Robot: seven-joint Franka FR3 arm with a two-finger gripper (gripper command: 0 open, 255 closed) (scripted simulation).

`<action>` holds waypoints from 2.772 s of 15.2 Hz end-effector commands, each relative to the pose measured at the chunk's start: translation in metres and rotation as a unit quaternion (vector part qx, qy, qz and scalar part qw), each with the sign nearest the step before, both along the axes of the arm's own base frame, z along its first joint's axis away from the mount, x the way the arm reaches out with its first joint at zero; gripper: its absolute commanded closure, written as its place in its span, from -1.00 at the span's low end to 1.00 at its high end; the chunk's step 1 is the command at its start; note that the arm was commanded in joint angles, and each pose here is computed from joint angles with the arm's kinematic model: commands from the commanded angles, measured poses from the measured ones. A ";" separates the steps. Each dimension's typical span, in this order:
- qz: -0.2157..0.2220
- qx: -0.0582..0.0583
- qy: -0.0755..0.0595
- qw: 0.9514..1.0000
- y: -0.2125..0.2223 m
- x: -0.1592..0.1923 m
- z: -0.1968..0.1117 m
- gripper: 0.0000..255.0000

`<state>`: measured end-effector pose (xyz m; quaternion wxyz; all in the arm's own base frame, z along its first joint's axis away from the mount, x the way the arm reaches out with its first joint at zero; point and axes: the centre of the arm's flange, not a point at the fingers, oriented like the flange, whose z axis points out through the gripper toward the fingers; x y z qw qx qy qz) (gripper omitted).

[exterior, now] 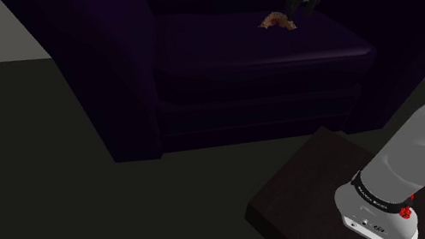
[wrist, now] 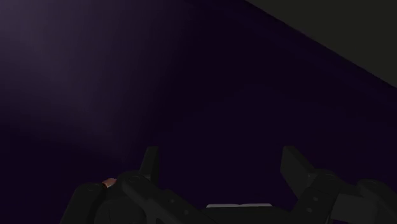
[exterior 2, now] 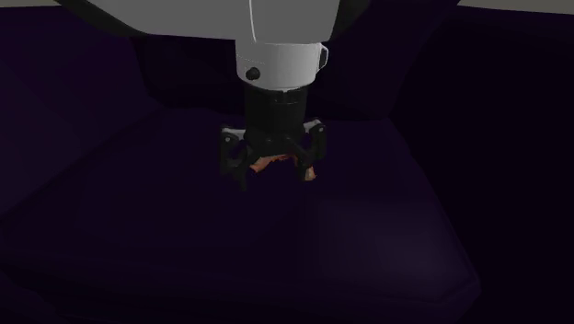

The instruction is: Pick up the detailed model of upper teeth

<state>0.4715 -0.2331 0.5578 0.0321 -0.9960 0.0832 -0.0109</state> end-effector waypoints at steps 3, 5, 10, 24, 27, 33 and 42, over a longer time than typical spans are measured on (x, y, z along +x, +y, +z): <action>-0.004 0.000 0.000 1.000 -0.036 0.032 -0.013 -1.00; -0.007 0.000 0.000 1.000 -0.055 0.049 -0.020 -1.00; -0.013 0.000 -0.001 1.000 -0.105 0.089 -0.036 -1.00; -0.015 0.000 -0.001 1.000 -0.123 0.103 -0.081 1.00; -0.015 0.000 -0.001 1.000 -0.123 0.102 -0.082 1.00; -0.015 0.000 -0.001 1.000 -0.123 0.103 -0.071 1.00; -0.015 0.000 -0.001 1.000 -0.123 0.104 -0.023 1.00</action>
